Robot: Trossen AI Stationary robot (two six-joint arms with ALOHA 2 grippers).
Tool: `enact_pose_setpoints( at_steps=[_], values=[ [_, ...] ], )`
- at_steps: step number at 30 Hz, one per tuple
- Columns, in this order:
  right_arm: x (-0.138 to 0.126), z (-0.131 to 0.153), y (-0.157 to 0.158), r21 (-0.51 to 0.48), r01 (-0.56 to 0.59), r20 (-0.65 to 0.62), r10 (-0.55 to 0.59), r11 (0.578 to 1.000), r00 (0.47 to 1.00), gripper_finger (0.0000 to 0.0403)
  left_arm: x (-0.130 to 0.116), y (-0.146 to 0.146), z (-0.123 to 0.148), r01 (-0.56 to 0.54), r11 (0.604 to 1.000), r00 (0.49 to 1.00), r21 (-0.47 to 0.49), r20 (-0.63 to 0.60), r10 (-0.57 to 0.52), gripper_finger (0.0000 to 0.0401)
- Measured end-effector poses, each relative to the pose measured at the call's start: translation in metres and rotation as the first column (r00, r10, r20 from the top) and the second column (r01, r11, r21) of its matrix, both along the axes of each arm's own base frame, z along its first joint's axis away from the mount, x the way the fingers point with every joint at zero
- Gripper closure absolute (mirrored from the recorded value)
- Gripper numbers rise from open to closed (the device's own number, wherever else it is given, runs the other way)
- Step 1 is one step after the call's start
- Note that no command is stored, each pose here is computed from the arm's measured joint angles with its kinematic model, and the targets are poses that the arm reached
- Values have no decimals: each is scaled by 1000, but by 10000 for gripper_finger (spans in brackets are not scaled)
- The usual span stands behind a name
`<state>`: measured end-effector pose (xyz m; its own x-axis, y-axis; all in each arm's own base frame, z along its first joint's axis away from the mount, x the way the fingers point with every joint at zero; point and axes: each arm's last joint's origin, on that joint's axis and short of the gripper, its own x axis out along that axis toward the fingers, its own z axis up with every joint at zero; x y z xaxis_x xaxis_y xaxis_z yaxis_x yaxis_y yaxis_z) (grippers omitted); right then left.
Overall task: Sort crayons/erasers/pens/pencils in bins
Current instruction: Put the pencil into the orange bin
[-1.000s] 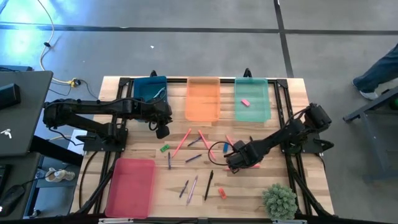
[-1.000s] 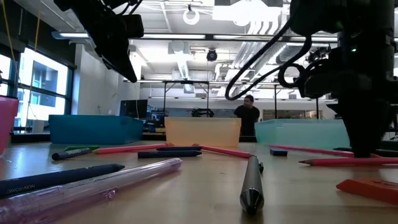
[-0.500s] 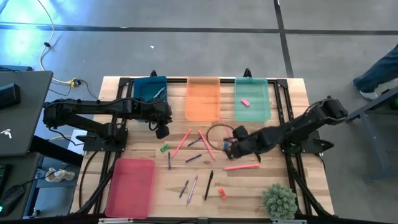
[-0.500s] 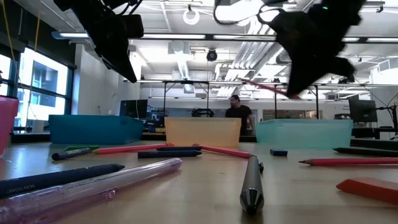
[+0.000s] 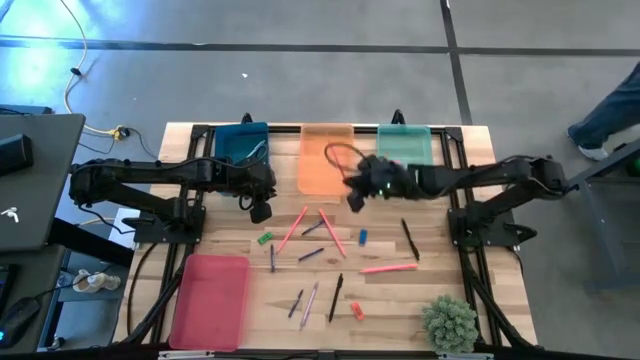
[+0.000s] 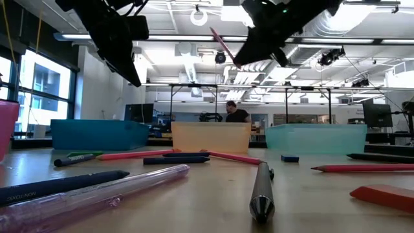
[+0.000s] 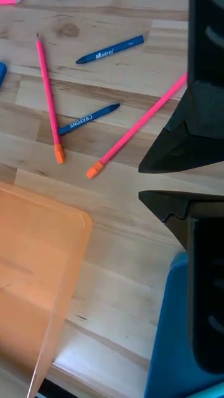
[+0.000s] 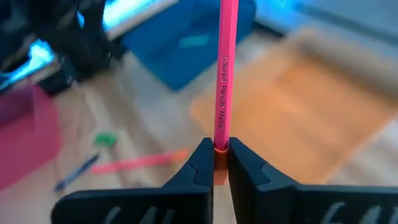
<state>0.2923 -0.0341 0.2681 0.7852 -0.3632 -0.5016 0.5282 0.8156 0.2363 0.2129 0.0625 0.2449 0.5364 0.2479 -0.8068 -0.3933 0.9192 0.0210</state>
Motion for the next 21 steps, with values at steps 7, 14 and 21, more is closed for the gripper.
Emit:
enact_pose_setpoints(
  at_steps=[7,14,21],
  values=[
    [-3,12,-48,-111,85,92,-75,990,993,398,0,0,0,-3,1000,1000,4,-1,3,355],
    [1,0,-82,-75,185,121,-175,980,977,398,0,0,0,-4,1000,1000,5,-1,4,355],
    [33,-5,-99,-56,132,-68,-136,990,988,398,0,0,0,-6,1000,1000,6,-1,6,355]
  ],
)
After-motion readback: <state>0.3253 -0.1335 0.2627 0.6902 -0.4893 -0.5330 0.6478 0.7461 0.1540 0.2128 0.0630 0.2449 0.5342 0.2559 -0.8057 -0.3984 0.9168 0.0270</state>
